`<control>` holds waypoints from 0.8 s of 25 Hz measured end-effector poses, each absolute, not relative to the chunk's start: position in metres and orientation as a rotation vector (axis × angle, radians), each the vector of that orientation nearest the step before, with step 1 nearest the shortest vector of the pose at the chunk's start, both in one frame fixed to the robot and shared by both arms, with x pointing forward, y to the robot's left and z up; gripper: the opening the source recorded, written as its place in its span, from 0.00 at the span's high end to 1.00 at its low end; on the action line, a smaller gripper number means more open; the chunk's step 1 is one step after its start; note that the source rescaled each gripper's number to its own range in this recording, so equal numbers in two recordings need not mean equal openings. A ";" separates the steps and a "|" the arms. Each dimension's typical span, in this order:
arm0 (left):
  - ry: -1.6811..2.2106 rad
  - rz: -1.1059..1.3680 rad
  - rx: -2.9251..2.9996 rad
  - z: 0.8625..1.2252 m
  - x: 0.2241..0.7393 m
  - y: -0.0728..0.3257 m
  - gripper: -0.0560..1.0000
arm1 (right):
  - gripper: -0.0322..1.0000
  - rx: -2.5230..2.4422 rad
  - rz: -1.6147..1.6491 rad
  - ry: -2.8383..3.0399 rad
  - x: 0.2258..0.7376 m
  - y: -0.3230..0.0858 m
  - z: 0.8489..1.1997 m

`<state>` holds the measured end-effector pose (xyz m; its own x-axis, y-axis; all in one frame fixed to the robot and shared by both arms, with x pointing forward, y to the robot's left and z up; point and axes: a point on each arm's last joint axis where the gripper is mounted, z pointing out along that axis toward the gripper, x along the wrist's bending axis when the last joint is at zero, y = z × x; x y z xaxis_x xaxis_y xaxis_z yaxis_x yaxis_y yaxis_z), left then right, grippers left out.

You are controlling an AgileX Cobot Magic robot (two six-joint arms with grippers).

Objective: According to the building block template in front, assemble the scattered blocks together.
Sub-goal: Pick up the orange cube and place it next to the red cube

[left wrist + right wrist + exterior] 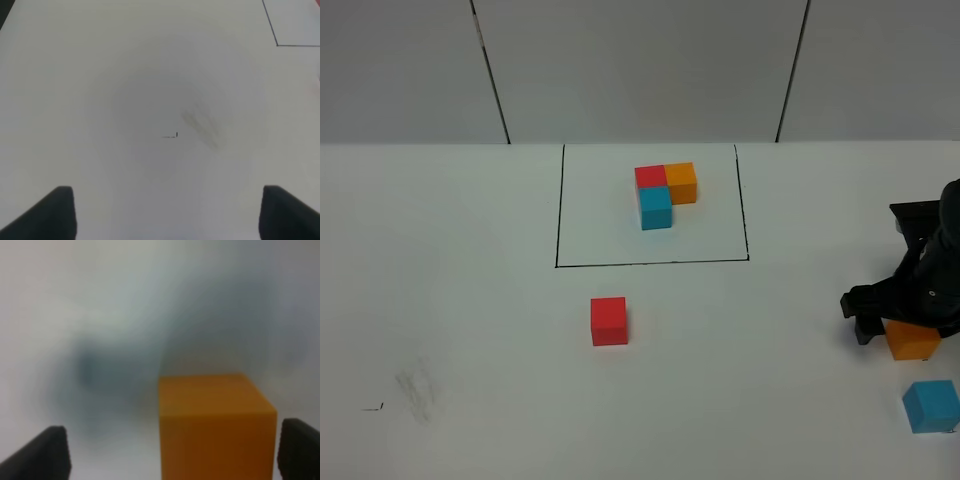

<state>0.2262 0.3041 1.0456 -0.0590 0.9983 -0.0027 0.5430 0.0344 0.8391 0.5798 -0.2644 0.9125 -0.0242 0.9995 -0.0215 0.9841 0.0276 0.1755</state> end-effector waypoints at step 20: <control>1.675 0.907 1.576 1.046 0.226 0.304 0.14 | 0.57 2.113 0.129 2.163 0.582 -0.264 0.892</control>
